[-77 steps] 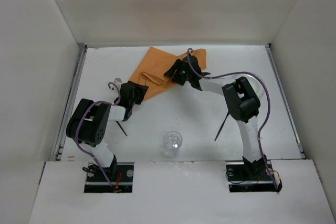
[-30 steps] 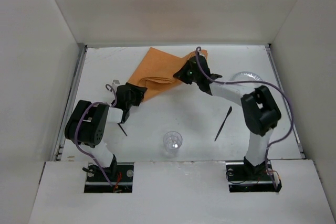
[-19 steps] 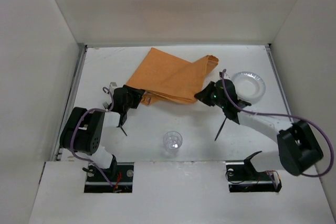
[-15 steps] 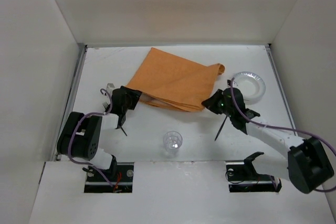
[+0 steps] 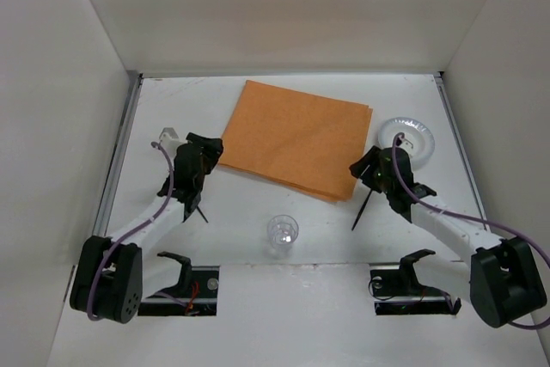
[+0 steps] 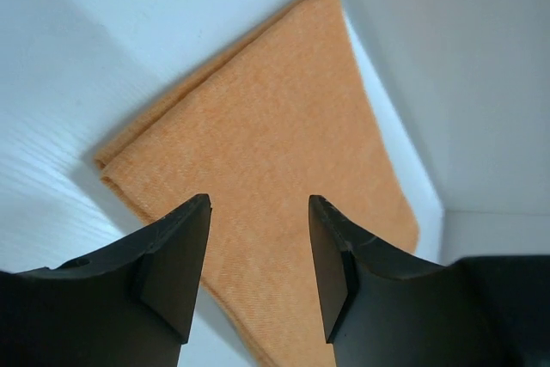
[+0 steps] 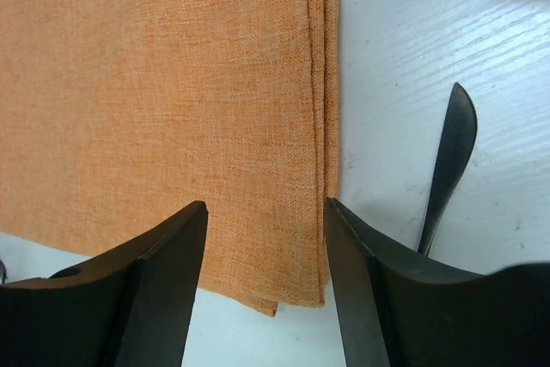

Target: Set the dinner table for one person

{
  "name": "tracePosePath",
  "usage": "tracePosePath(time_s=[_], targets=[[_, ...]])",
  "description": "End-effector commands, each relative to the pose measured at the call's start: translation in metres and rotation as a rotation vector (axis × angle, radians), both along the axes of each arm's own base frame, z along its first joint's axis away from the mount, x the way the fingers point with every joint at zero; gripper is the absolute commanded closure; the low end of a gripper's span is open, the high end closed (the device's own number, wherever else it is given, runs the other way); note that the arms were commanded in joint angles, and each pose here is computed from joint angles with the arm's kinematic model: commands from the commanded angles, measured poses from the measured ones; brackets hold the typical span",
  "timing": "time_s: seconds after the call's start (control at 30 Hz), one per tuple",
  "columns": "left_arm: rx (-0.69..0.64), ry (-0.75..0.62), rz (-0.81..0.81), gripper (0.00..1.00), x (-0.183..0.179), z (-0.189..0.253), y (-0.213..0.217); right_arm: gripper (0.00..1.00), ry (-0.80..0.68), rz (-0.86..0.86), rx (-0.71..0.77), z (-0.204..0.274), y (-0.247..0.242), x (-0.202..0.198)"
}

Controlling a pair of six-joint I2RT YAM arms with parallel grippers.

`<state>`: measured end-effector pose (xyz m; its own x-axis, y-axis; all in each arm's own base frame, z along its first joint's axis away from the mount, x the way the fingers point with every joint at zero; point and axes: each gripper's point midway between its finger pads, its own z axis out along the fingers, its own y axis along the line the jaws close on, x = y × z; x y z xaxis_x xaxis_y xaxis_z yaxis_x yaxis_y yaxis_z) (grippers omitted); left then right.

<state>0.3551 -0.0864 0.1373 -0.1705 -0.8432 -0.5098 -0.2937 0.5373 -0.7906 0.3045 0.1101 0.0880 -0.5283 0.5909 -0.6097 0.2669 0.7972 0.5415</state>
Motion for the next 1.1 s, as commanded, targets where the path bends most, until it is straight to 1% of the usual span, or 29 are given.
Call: tracePosePath(time_s=[0.0,0.1,0.2,0.33,0.47,0.57,0.67,0.73,0.8,0.87,1.07], targets=[[0.187,0.104,-0.009,0.53,0.000,-0.017,0.008,0.37,-0.104,-0.037,-0.043,0.032,-0.010,0.016],[0.274,0.205,-0.044,0.53,0.007,-0.040,0.007,0.35,-0.097,-0.019,-0.079,0.032,-0.008,0.024],[0.311,0.264,-0.050,0.54,0.008,-0.060,0.009,0.35,-0.064,0.007,-0.089,0.020,0.000,0.027],[0.353,0.290,0.007,0.54,0.002,-0.070,0.025,0.35,-0.059,0.015,-0.069,0.008,0.009,0.026],[0.358,0.320,-0.018,0.55,0.006,-0.081,0.019,0.36,-0.057,0.070,-0.064,0.002,0.031,0.021],[0.335,0.339,-0.036,0.62,0.009,-0.090,0.014,0.36,-0.036,0.081,-0.074,-0.007,0.036,0.021],[0.287,0.374,-0.040,0.80,0.003,-0.105,0.015,0.36,-0.031,0.087,-0.076,-0.011,0.037,0.019],[0.264,0.386,-0.032,0.88,-0.004,-0.111,0.019,0.36,-0.033,0.090,-0.077,-0.011,0.036,0.017],[0.255,0.393,-0.022,0.93,-0.013,-0.115,0.023,0.36,-0.036,0.094,-0.080,-0.011,0.036,0.016],[0.250,0.401,-0.013,0.95,-0.027,-0.119,0.029,0.35,-0.042,0.092,-0.083,-0.009,0.033,0.017],[0.242,0.410,-0.024,0.96,-0.063,-0.120,0.035,0.35,-0.054,0.105,-0.102,-0.003,0.032,0.019]])
